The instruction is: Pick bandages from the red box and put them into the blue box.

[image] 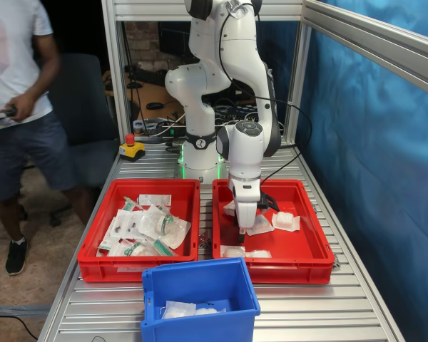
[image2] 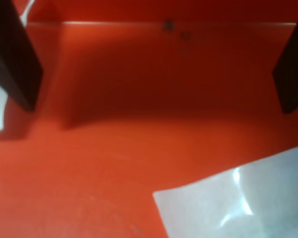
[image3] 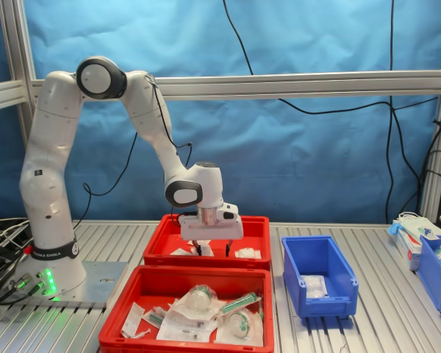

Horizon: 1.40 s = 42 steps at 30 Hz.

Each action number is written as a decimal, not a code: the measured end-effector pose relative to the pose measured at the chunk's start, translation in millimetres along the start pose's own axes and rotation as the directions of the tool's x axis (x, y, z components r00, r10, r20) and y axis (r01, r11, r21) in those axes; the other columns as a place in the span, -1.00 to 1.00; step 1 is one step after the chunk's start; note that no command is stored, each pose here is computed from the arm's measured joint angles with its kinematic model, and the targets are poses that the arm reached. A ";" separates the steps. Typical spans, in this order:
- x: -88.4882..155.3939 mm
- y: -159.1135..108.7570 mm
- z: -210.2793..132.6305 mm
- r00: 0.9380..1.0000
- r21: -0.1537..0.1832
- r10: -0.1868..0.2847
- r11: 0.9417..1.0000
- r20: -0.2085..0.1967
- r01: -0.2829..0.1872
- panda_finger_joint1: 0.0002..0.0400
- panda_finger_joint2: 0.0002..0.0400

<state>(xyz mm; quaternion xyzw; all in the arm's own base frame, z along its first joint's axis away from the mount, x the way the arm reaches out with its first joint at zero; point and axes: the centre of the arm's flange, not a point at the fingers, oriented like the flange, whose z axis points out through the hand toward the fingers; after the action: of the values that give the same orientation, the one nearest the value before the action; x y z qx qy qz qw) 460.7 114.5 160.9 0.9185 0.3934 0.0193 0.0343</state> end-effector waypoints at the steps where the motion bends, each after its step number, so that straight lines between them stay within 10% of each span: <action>1: 0.0 0.2 0.4 1.000 0.000 0.000 1.000 0.001 0.000 1.00 1.00; 42: 5.2 6.0 -2.2 1.000 -0.009 0.004 1.000 -0.009 -0.004 1.00 1.00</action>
<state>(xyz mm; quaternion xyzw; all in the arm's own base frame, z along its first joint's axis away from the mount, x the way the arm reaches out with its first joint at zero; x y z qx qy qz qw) 468.5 114.2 163.7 0.9190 0.3916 0.0255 0.0368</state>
